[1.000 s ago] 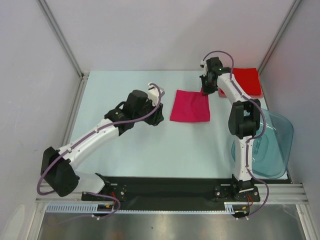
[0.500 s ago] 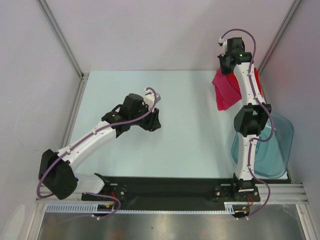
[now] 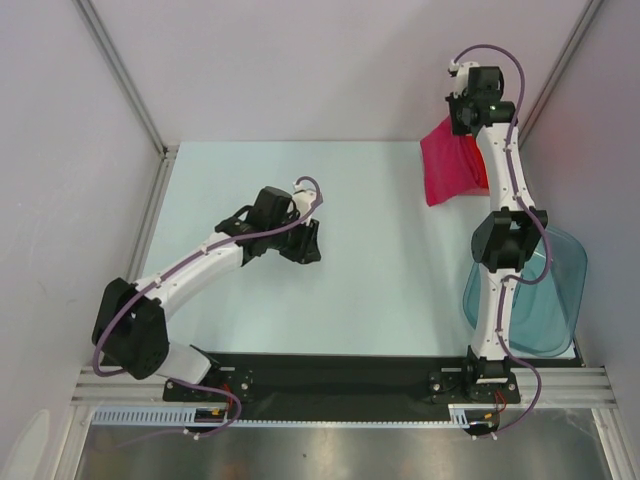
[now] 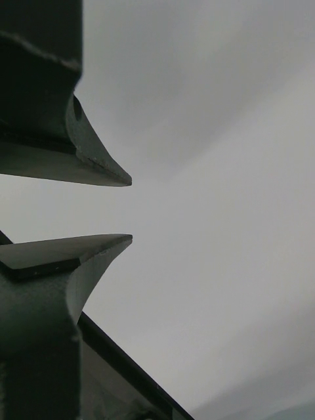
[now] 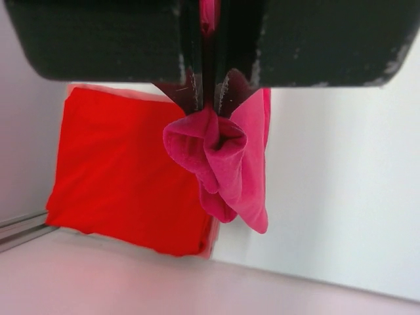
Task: Fold and stack the t-shirts
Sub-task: Neatly place the folded tshirt to the corner
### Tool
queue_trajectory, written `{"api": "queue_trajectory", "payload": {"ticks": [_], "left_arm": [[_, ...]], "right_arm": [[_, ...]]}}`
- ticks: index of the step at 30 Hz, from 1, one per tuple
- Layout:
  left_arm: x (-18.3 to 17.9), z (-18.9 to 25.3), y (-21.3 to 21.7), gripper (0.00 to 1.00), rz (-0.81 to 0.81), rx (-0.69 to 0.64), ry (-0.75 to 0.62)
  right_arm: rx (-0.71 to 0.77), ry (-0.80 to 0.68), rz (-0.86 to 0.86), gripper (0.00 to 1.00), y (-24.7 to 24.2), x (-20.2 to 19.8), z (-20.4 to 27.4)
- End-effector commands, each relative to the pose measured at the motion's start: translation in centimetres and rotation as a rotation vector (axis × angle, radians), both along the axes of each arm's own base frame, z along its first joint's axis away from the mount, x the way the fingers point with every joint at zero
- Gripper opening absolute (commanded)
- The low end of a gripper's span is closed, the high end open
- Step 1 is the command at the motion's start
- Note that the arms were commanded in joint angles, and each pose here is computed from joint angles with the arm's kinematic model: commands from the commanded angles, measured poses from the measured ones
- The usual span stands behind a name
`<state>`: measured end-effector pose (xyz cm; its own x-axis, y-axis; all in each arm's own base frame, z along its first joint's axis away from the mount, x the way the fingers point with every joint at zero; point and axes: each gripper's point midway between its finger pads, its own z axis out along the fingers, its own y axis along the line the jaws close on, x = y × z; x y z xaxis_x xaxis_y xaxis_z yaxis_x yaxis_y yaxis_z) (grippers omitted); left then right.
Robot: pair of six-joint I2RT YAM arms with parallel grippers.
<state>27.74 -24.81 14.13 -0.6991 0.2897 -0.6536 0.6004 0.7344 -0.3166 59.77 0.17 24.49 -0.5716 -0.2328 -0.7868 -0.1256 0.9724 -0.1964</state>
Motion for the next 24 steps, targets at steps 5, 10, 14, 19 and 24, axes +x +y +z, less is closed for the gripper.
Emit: {"api": "queue_trajectory", "payload": {"ticks": [5,10,14,19,24], "left_arm": [[0.8,2.2,-0.9,0.40,-0.011,-0.053,-0.021],[0.7,2.0,-0.5,0.40,-0.009,-0.040,-0.022],[0.6,1.9,-0.6,0.40,-0.009,-0.048,-0.014],[0.3,1.6,-0.5,0.40,-0.007,-0.056,-0.002],[0.2,1.6,-0.5,0.40,-0.006,-0.055,0.002]], "right_arm": [[-0.010,-0.175,0.036,0.00,-0.4,0.9,6.4],[-0.003,-0.200,0.068,0.00,0.0,0.8,7.3],[-0.014,-0.229,0.068,0.00,-0.1,0.8,8.4],[-0.043,-0.238,0.056,0.00,-0.8,0.7,9.0],[-0.052,-0.258,0.059,0.00,-0.9,0.2,10.3]]}}
